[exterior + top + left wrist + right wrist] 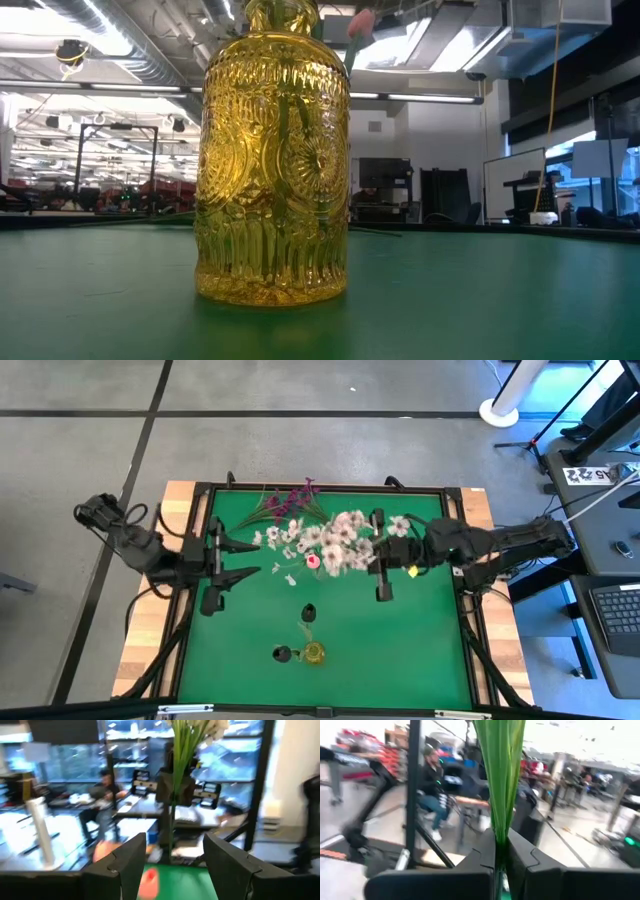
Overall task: Sort flowers into vase by color
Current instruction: Put the white flowers into the transparent vase
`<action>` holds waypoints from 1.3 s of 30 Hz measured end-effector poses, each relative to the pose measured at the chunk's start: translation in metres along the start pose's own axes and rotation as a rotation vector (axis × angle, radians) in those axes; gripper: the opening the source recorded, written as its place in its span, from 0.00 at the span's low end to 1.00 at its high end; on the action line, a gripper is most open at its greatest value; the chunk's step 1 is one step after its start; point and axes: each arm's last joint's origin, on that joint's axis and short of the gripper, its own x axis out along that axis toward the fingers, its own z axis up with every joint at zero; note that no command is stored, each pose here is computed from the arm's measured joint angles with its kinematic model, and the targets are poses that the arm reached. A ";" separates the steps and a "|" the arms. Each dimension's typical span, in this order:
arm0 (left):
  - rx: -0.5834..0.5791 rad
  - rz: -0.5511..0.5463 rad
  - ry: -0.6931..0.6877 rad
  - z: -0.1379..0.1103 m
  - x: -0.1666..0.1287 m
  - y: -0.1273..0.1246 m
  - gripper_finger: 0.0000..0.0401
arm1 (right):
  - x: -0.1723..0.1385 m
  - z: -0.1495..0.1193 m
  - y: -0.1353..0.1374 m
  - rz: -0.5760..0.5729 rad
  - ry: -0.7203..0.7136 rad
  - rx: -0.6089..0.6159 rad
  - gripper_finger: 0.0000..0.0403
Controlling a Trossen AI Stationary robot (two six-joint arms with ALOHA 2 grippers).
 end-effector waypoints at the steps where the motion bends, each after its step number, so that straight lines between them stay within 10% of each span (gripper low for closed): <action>1: 0.004 0.031 0.013 -0.005 -0.001 -0.001 0.48 | -0.003 -0.008 0.000 -0.012 -0.011 0.003 0.04; 15: -0.031 0.173 0.018 -0.071 -0.017 0.011 0.48 | -0.051 -0.108 -0.035 -0.150 -0.326 0.079 0.04; 39: -0.183 0.103 -0.087 -0.151 -0.035 0.029 0.48 | -0.011 -0.189 -0.052 -0.205 -0.248 0.108 0.04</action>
